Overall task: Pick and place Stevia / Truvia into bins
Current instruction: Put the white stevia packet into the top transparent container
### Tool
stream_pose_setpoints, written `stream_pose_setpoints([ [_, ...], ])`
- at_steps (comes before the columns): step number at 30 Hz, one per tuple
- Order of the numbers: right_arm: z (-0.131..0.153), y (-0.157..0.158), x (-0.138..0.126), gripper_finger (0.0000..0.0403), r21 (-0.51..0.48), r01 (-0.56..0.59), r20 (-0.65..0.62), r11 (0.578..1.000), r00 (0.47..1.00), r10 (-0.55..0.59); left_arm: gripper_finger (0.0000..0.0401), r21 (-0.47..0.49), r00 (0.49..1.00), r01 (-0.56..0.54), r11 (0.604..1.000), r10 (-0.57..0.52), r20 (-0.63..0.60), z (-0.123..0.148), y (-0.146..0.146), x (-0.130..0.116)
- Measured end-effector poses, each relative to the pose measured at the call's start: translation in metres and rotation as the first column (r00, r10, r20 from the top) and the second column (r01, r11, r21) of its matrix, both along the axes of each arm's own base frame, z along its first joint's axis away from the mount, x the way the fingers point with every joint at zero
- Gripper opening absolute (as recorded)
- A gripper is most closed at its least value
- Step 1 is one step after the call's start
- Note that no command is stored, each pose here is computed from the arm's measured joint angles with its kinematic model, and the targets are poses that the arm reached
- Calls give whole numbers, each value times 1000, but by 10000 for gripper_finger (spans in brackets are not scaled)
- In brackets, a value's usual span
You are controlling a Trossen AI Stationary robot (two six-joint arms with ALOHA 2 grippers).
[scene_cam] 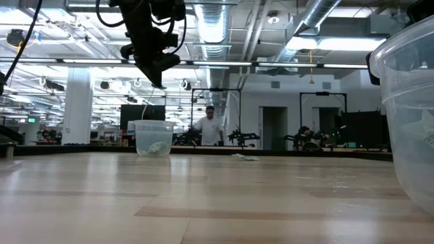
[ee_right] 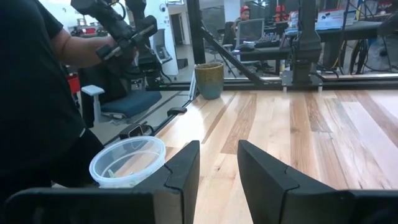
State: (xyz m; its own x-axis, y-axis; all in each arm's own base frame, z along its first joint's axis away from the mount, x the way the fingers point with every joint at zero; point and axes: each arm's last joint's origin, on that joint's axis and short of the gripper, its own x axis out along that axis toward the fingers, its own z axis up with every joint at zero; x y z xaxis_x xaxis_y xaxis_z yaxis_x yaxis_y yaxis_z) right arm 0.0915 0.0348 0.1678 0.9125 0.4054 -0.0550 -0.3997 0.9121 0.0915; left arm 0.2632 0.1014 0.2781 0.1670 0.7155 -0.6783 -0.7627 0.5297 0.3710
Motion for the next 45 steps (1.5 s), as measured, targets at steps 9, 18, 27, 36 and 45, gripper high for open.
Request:
stream_pose_setpoints([
  [9,0,0,0,102,0,0,0,1000,1000,0,35,0,1000,-13,1000,13,0,0,4,-1],
  [18,0,0,0,102,0,0,0,1000,1000,0,89,-9,1000,-8,1000,8,3,0,3,-1],
  [27,0,0,0,102,0,0,0,1000,1000,0,93,-75,968,169,983,-151,203,7,-6,19],
  [36,0,0,0,102,0,0,0,1000,1000,0,93,185,733,363,913,-403,548,45,-31,56],
  [45,0,0,0,102,0,0,0,1000,1000,0,93,132,586,453,882,-406,701,31,-35,84],
])
